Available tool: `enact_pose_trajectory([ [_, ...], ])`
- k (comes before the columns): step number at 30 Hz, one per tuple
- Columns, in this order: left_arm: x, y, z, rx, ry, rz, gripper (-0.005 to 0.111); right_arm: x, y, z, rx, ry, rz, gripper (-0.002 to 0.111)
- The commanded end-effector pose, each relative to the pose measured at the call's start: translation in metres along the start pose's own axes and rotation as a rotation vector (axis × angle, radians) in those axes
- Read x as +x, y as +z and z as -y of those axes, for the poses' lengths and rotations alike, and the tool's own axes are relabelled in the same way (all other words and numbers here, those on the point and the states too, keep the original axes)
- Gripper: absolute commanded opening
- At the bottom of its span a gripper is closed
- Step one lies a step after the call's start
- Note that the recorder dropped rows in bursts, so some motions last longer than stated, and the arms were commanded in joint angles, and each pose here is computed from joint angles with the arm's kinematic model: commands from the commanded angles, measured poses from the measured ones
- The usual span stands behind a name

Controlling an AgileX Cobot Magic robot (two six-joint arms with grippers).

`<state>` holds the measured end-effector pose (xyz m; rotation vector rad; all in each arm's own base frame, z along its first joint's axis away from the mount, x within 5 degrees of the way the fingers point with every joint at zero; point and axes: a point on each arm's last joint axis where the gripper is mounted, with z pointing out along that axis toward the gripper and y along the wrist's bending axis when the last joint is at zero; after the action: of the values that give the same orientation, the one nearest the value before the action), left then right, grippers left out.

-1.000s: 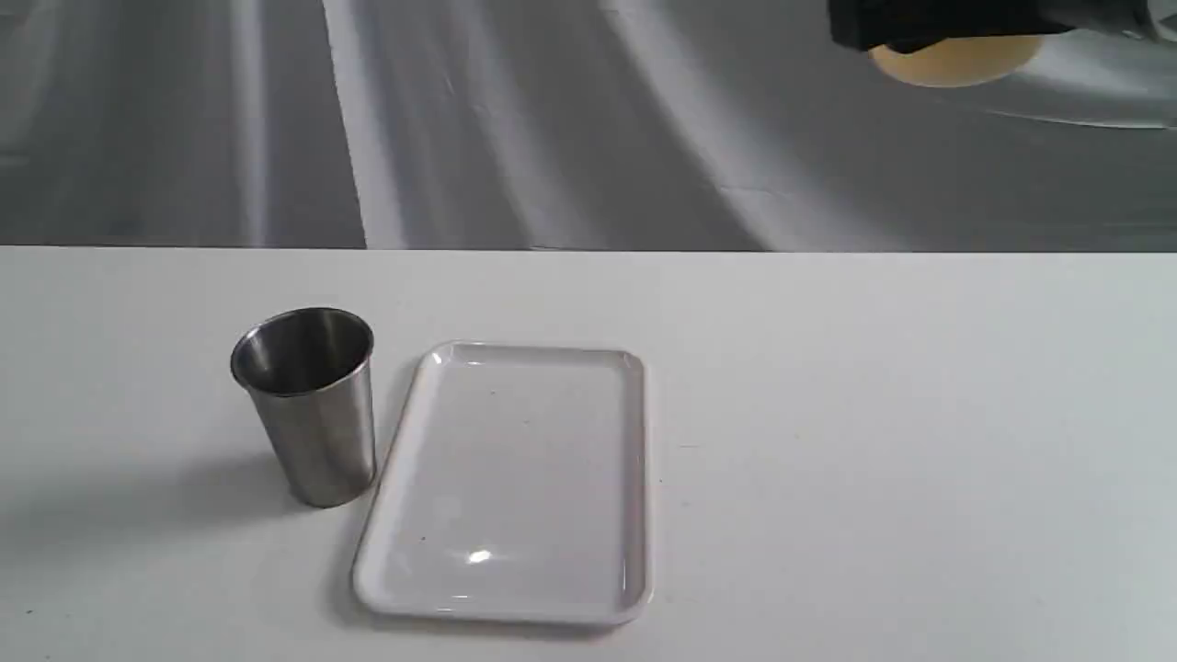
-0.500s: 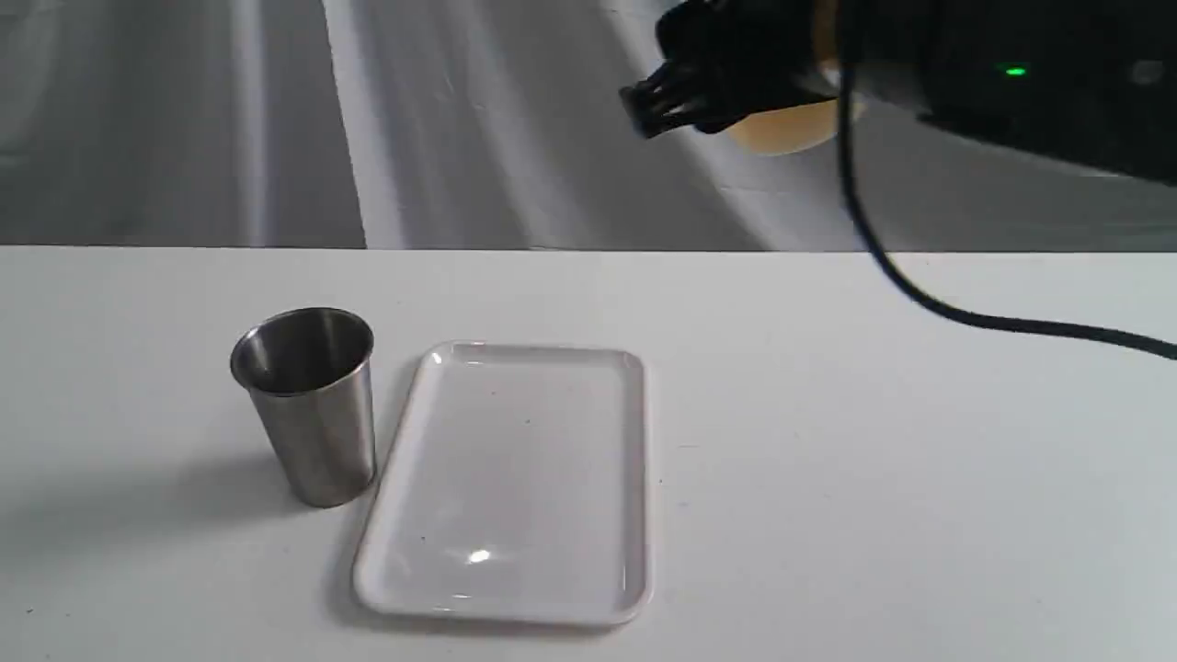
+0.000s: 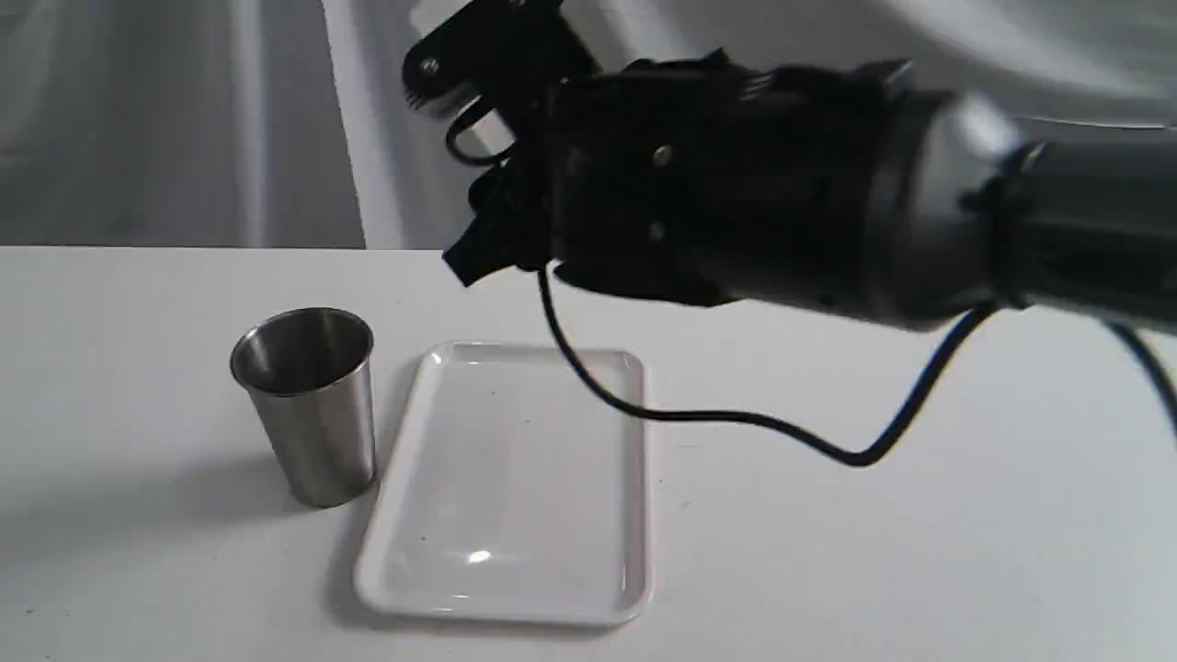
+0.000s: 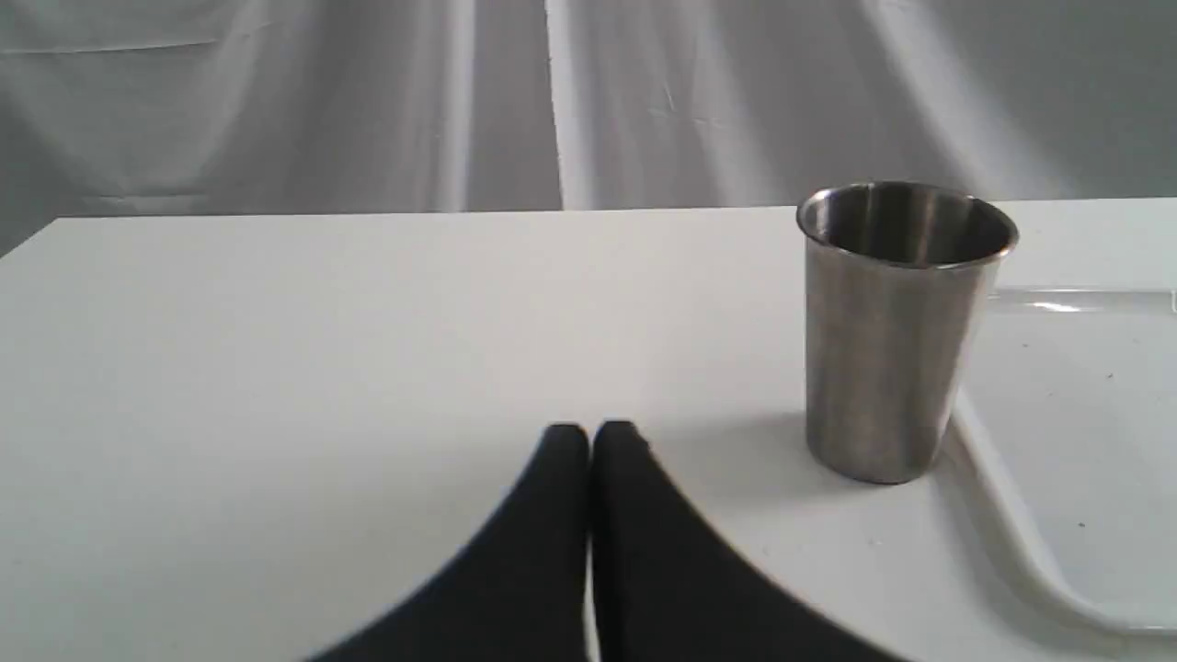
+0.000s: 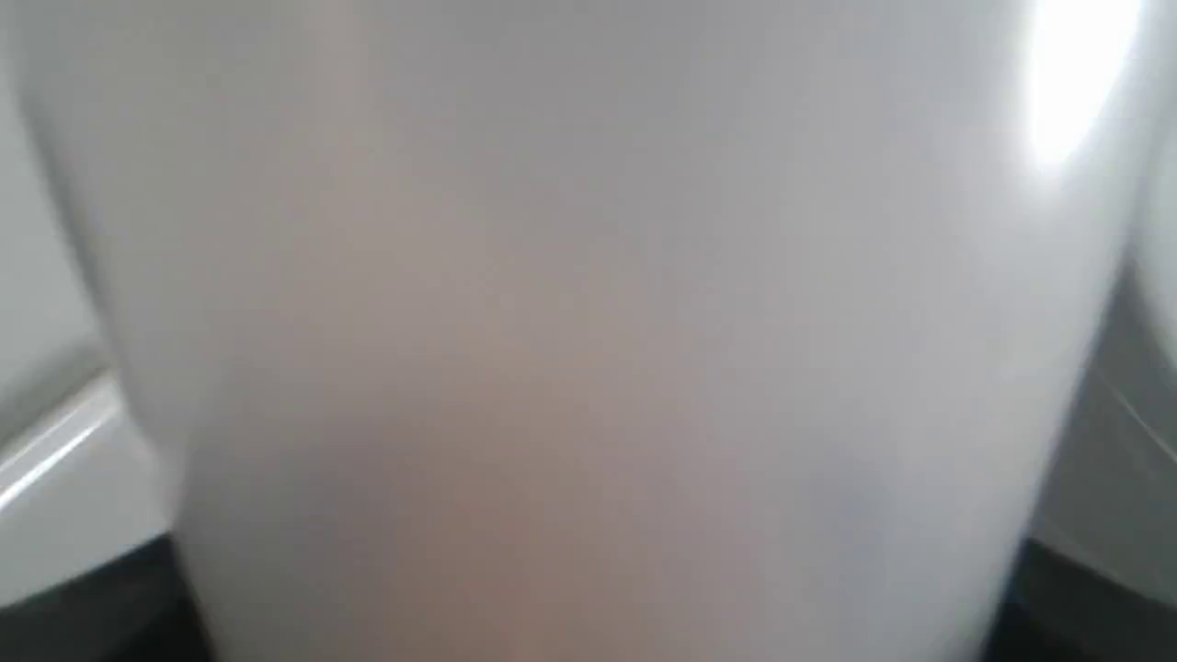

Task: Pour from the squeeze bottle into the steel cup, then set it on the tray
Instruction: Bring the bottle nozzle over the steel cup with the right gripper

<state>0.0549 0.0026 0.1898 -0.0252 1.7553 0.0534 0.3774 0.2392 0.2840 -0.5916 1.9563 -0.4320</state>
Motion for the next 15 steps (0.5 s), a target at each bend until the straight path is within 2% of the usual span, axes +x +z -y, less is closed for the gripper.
enact_pose_trajectory([
  [1, 0.001, 0.0, 0.0, 0.008, -0.001, 0.006, 0.0, 0.001, 0.01, -0.017, 0.009, -0.161, -0.03, 0.0],
  [6, 0.001, 0.0, 0.0, 0.008, -0.001, 0.006, 0.0, 0.006, 0.021, -0.034, 0.036, -0.187, -0.099, 0.0],
  [11, 0.001, 0.0, 0.0, 0.008, -0.003, 0.006, 0.0, 0.006, 0.023, -0.04, 0.032, -0.198, -0.102, 0.0],
  [15, 0.001, 0.0, 0.0, 0.008, -0.003, 0.006, 0.0, 0.009, 0.025, -0.047, 0.03, -0.273, -0.11, 0.0],
])
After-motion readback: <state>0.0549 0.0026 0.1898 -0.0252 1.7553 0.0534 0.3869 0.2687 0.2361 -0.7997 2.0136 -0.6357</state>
